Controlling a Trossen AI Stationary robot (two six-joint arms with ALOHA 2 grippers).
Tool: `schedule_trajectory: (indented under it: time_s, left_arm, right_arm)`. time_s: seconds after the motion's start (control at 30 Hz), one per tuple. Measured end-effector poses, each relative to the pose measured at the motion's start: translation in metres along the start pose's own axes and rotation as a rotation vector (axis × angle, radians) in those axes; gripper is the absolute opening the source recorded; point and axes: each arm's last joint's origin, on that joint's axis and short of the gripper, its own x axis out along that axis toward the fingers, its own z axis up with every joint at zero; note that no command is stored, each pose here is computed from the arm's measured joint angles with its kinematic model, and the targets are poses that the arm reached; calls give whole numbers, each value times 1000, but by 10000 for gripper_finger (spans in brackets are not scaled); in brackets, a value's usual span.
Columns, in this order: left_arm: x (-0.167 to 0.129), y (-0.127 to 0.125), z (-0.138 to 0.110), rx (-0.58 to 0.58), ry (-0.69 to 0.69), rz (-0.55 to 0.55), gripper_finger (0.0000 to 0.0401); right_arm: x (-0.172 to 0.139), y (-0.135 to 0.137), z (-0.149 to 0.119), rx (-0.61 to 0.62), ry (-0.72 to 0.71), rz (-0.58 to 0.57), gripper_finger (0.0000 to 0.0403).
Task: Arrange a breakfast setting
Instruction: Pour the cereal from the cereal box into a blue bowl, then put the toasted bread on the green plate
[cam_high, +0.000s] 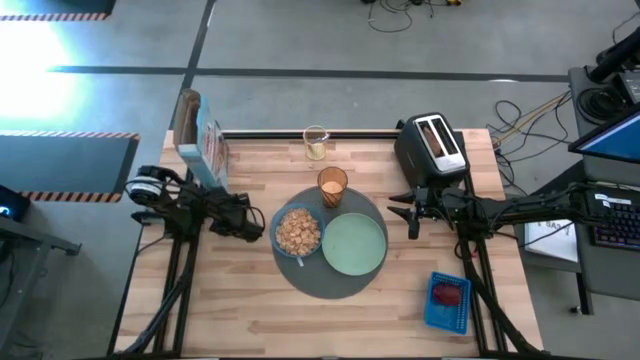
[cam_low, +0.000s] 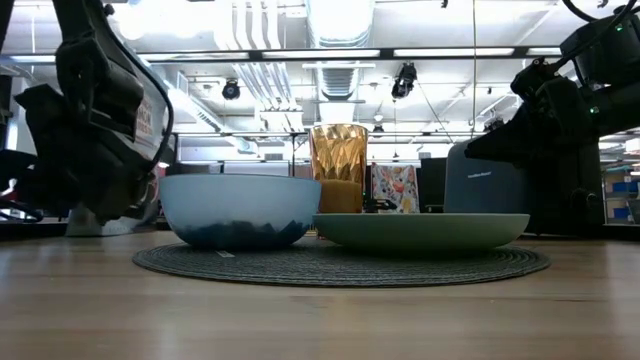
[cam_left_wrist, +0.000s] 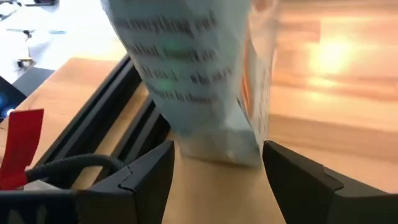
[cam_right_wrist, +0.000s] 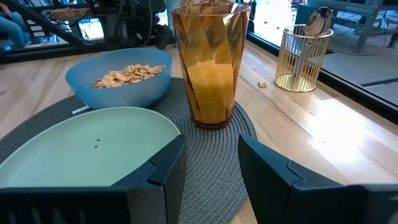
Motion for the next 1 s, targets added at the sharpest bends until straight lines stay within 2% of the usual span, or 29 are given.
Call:
schedule_trajectory:
  time_s: [0.2,0.63,0.83,1.0]
  left_arm:
    - [-10,2,-6,69,62,-52,228]
    - [-59,16,-15,143,169,-320,227]
    - [-91,19,-19,219,179,-477,227]
    - [-127,20,-18,306,89,-673,227]
  right_arm:
    - [0,0,0,-1,0,0,134]
    - [0,0,0,0,0,0,134]
    - [0,0,0,-1,0,0,134]
    - [0,0,0,-1,0,0,134]
